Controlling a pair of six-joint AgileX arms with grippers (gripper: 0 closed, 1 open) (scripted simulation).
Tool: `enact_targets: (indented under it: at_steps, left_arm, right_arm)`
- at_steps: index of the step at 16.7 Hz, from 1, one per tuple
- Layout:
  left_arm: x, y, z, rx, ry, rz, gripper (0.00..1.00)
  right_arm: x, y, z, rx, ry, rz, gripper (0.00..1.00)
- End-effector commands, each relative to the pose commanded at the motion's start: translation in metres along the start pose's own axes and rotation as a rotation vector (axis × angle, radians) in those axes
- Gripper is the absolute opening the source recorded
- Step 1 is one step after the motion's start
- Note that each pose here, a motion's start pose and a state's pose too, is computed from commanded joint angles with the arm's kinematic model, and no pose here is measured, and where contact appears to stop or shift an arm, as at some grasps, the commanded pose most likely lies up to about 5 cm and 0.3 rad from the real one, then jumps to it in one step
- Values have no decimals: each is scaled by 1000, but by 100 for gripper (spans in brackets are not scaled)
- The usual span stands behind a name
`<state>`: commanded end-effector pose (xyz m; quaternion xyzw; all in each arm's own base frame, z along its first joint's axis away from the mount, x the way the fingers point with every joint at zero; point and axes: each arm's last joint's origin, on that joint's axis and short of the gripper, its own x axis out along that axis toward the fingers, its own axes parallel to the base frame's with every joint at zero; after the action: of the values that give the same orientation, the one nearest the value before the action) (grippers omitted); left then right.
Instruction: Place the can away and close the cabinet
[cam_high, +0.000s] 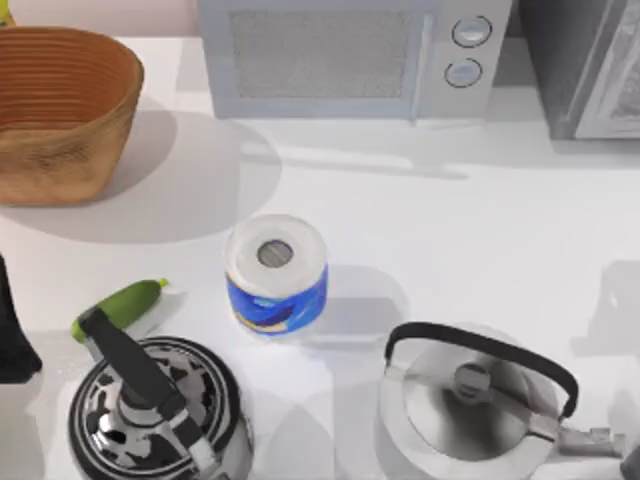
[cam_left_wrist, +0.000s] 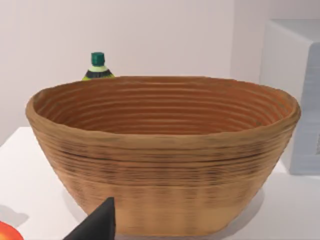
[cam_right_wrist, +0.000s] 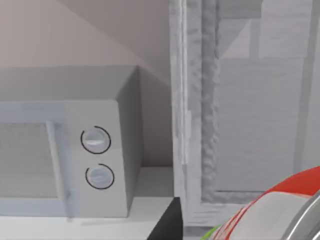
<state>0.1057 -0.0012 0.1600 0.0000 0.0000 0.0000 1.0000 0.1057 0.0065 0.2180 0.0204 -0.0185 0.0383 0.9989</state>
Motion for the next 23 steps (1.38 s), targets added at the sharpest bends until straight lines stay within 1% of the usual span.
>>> enact_targets:
  at_steps: [2, 6, 10, 12, 14, 16, 20, 23]
  left_arm:
    - [0, 0, 0, 0, 0, 0, 100]
    - [0, 0, 0, 0, 0, 0, 100]
    - [0, 0, 0, 0, 0, 0, 100]
    - [0, 0, 0, 0, 0, 0, 100]
    - [0, 0, 0, 0, 0, 0, 100]
    - [0, 0, 0, 0, 0, 0, 100]
    - [0, 0, 0, 0, 0, 0, 100]
    - [0, 0, 0, 0, 0, 0, 100]
  right_arm:
    - [2, 5, 41, 11, -35, 24, 0]
    - [16, 13, 137, 23, -99, 42, 0]
    - [40, 21, 228, 23, -163, 22, 0]
    - [51, 24, 261, 23, -187, 9, 0]
    - [67, 27, 281, 21, -176, -7, 0]
    - [85, 29, 288, 15, -137, -28, 0]
    - [140, 36, 276, -15, 16, -56, 0]
    - [163, 40, 280, -35, 50, -71, 0]
